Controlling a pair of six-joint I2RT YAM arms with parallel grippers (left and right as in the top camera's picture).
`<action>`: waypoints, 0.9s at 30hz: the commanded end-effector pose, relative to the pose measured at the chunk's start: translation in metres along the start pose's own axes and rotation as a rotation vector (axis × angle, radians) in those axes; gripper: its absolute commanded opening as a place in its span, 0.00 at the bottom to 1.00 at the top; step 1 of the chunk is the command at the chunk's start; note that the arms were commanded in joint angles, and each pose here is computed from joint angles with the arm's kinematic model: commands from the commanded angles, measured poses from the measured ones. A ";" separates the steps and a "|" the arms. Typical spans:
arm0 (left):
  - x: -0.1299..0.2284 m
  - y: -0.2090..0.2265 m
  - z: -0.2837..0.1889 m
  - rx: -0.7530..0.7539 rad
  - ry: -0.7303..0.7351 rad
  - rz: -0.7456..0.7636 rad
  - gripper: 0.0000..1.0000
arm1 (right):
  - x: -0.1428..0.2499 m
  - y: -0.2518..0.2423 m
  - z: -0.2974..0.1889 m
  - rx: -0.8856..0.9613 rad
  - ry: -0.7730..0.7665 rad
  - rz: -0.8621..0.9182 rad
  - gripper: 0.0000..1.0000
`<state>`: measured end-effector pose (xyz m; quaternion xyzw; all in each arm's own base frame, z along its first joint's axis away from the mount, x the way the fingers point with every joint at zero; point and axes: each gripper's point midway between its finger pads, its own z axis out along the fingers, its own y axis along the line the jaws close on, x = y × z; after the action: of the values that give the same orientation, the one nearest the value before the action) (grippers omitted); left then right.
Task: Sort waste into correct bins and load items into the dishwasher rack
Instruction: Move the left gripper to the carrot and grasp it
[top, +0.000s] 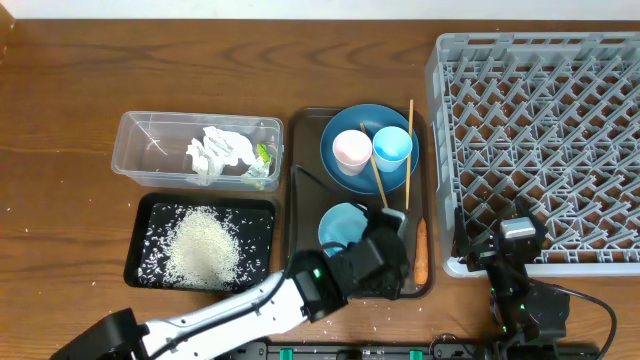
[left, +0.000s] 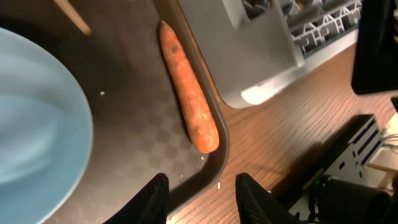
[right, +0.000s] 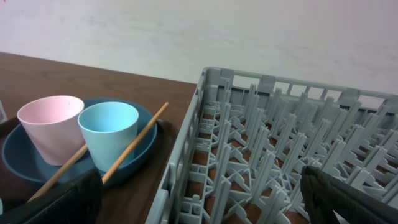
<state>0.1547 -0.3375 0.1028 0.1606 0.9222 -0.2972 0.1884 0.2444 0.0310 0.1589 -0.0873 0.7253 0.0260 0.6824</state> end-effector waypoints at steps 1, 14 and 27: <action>-0.010 -0.006 -0.002 -0.037 -0.073 0.023 0.38 | 0.000 0.001 0.000 -0.006 -0.001 -0.007 0.99; -0.005 -0.015 0.041 -0.012 -0.081 0.043 0.38 | 0.000 0.002 0.000 -0.006 -0.001 -0.007 0.99; -0.003 0.003 0.084 -0.069 -0.109 0.073 0.48 | 0.000 0.001 0.000 -0.006 -0.001 -0.007 0.99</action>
<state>0.1717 -0.3823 0.0387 0.1721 0.9164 -0.2736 0.2363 0.2444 0.0310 0.1588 -0.0873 0.7254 0.0260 0.6823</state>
